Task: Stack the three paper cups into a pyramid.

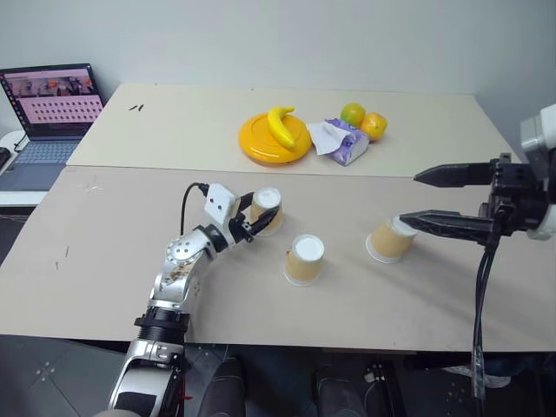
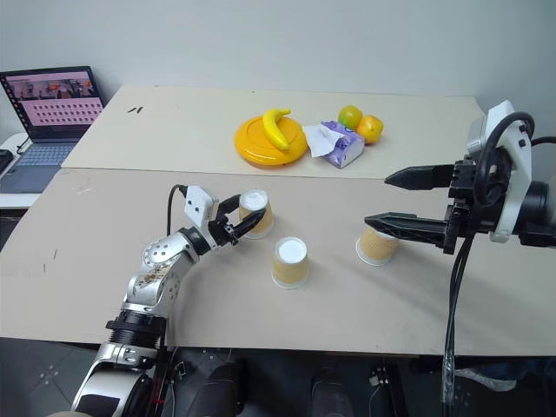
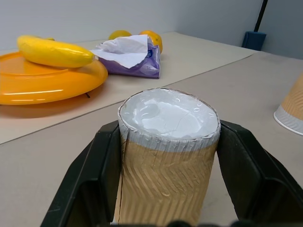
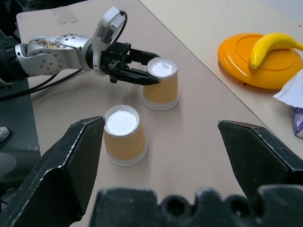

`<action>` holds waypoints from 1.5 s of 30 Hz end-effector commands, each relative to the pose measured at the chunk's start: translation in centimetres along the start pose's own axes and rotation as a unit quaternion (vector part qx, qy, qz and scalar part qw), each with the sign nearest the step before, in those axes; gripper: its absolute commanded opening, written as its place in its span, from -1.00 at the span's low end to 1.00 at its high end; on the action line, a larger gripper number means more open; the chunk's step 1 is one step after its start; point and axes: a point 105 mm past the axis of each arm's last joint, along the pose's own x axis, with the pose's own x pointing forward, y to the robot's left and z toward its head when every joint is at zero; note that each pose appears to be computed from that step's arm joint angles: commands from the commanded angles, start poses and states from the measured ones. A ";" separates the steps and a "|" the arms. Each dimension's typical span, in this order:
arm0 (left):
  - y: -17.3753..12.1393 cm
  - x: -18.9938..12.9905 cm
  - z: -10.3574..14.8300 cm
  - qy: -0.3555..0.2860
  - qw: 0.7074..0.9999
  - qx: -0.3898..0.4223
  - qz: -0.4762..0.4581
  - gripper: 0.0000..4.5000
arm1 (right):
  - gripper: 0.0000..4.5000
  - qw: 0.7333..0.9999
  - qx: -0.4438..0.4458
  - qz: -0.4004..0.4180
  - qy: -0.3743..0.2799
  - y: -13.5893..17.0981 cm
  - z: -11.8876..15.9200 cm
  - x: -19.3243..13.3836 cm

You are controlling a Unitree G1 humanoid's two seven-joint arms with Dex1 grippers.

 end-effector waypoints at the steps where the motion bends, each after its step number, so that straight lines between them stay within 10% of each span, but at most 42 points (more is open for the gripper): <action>1: -0.2 0.4 2.0 -0.031 0.999 0.025 -0.006 0.17 | 1.00 1.000 -0.027 -0.005 -0.009 0.0 1.0 -0.2; 18: -2.4 -8.4 2.4 0.041 0.998 0.017 -0.046 0.17 | 1.00 0.999 -0.023 0.029 -0.020 -1.7 -0.4 1.6; 45: -6.1 -5.7 0.4 0.031 0.993 -0.019 -0.114 0.17 | 1.00 0.999 -0.027 0.010 -0.013 -1.2 0.1 1.0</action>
